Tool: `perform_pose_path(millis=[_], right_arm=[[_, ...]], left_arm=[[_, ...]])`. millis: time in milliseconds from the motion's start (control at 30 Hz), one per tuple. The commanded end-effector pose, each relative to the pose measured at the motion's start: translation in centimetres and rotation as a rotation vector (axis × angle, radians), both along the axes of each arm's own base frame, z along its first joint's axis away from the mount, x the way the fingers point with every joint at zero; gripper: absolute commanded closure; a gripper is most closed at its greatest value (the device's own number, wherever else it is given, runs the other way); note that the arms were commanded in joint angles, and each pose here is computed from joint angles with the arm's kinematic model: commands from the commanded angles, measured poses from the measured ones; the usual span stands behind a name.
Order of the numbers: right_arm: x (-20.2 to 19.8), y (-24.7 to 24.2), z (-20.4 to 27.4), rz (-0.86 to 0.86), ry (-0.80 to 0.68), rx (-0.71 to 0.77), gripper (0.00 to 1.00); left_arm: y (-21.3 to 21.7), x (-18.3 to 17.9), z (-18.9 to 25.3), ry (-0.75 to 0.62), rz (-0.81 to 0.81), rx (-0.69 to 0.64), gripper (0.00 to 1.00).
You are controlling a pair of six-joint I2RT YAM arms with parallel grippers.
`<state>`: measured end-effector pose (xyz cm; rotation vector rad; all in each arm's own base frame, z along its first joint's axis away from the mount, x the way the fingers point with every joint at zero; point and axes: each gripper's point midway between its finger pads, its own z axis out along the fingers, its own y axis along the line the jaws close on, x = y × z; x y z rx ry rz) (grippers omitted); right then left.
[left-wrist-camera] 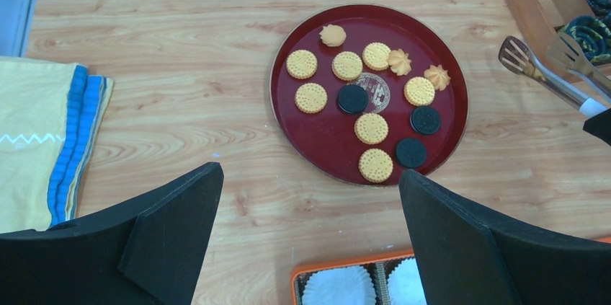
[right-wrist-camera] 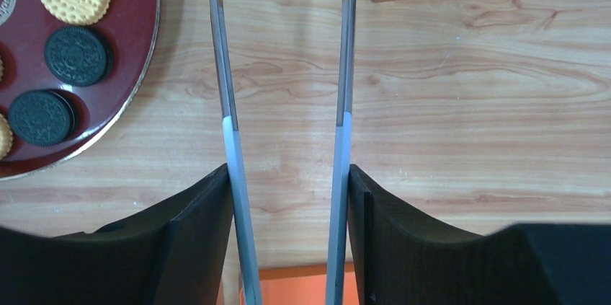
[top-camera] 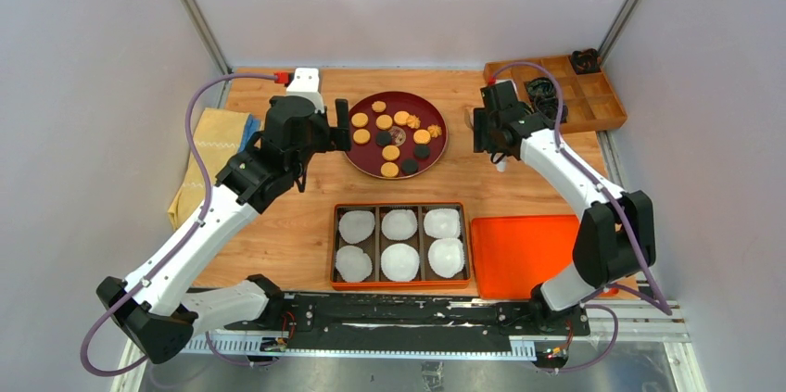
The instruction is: Pack the cookies
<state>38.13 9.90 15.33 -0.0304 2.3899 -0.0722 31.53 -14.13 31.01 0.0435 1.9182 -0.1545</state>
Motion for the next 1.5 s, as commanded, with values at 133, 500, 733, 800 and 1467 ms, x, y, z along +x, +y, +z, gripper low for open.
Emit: perform_pose_path(millis=[133,500,733,800,1467], right_arm=[[-2.9,2.1,2.6,0.123,-0.025,-0.09,0.45],[-6.0,6.2,5.5,0.251,-0.066,0.032,0.51],[-6.1,7.4,3.6,0.268,-0.015,0.002,0.49],[-5.9,7.8,3.3,0.264,-0.007,0.003,0.49],[-7.2,5.2,10.4,0.19,-0.223,0.049,0.47]], left_arm=[[-0.6,-0.3,-0.9,0.024,-0.023,-0.024,0.0],[-1.5,-2.6,-5.7,0.16,-0.105,-0.028,0.29],[-3.7,-3.9,-8.6,0.266,-0.196,-0.094,0.29],[-4.3,-4.5,-9.1,0.287,-0.231,-0.102,0.29],[-13.4,-10.7,-21.2,0.589,-0.433,-0.065,0.88]])
